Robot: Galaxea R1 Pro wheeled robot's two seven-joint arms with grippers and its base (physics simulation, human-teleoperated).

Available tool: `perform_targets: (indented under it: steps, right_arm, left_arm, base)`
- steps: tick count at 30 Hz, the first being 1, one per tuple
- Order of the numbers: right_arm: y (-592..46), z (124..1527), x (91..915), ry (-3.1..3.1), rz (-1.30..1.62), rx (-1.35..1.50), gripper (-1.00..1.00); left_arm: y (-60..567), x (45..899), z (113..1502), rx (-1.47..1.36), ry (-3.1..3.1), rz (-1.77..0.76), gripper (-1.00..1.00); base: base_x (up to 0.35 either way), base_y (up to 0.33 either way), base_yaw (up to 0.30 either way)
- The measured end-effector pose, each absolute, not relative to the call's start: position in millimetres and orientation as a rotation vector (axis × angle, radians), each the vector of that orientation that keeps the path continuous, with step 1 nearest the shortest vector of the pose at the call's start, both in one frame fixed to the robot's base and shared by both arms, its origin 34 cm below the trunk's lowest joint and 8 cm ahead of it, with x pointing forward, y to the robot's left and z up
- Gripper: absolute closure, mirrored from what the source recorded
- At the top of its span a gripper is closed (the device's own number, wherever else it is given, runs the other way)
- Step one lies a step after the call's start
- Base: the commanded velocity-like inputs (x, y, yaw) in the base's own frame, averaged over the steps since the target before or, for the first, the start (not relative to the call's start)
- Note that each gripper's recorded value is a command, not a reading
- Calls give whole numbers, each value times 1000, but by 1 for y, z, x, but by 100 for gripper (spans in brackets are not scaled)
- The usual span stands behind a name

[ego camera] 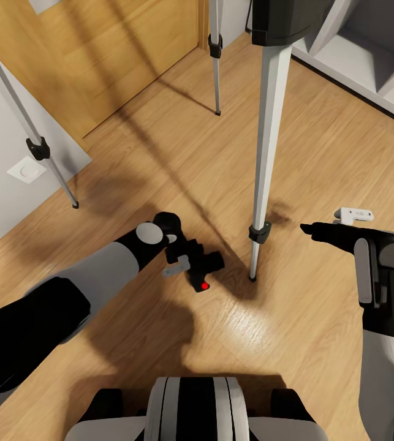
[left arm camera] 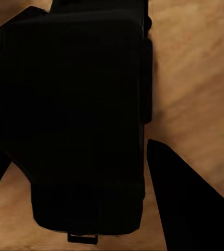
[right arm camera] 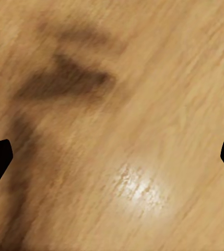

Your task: Attach the digital camera to the camera tripod in the bedroom.

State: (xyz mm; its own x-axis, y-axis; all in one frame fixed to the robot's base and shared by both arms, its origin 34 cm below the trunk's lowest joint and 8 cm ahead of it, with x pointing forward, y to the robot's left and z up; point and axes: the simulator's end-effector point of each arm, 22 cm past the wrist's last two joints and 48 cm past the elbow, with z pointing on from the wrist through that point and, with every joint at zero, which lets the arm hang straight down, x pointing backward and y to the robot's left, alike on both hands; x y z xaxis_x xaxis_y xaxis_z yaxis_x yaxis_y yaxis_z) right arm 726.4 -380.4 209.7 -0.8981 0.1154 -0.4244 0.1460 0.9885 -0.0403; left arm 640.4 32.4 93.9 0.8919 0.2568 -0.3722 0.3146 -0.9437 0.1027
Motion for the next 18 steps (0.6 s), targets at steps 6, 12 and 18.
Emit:
perform_targets:
  steps: [6,12,18]
  right_arm:
    - [-380,210,726,2699,-98,186,-100]
    - [-380,210,726,2699,-99,186,-100]
    - [-380,210,726,2699,-99,186,-100]
  left_arm:
    - [13,661,111,2836,449,-479,100]
    - [-3,699,141,2718,568,-416,100]
    - [-2,731,163,2610,696,-376,100]
  base:
    - [0,0,0]
    - [0,0,0]
    - [0,0,0]
